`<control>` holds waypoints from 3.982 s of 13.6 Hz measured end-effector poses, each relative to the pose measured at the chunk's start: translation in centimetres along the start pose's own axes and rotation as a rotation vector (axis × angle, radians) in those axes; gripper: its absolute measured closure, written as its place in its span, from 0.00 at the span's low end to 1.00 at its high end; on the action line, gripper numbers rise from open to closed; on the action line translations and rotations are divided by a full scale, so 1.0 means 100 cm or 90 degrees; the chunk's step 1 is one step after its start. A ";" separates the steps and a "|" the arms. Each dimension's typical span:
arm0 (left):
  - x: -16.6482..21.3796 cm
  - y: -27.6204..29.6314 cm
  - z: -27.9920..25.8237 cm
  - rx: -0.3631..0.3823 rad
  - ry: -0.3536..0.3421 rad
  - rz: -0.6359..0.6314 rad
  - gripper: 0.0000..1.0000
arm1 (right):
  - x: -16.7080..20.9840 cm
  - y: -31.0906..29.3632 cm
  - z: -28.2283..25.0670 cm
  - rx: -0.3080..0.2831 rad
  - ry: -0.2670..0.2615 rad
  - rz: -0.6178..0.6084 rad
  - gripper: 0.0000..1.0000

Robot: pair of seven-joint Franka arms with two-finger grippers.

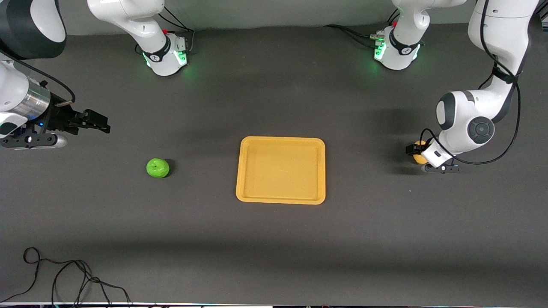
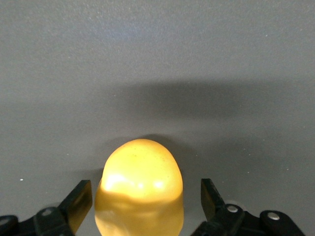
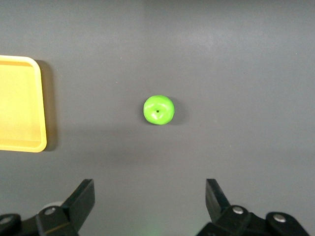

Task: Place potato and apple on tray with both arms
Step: 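Close the left gripper on the potato and lift it, then carry the potato with the left gripper over the yellow tray, then open the left gripper to drop the potato onto the tray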

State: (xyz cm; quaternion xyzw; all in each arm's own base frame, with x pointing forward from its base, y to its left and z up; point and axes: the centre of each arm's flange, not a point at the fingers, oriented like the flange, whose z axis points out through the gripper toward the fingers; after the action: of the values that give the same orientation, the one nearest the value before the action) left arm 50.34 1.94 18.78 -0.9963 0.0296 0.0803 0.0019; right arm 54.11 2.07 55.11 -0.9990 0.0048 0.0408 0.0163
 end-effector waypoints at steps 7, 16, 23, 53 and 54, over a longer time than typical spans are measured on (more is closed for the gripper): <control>0.001 -0.001 -0.007 -0.001 -0.006 -0.002 0.31 | 0.000 0.000 0.001 0.000 -0.001 0.000 0.00; 0.025 0.007 -0.250 -0.005 0.012 -0.023 0.31 | 0.000 0.000 0.001 0.000 -0.002 0.000 0.00; 0.022 0.245 -0.286 -0.032 0.047 -0.063 0.31 | 0.000 0.000 0.002 0.000 -0.002 0.000 0.00; 0.082 0.477 -0.043 -0.021 0.099 -0.040 0.12 | 0.003 0.004 0.017 0.000 0.000 0.000 0.00; 0.085 0.476 -0.052 -0.016 0.096 -0.043 0.02 | 0.004 0.005 0.026 0.000 0.002 0.000 0.00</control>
State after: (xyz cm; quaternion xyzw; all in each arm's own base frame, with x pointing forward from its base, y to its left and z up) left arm 56.72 -46.14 22.56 -0.9999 -0.0053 0.0049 -0.0100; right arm 54.28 1.70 52.48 -0.9991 0.0051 0.0393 0.0164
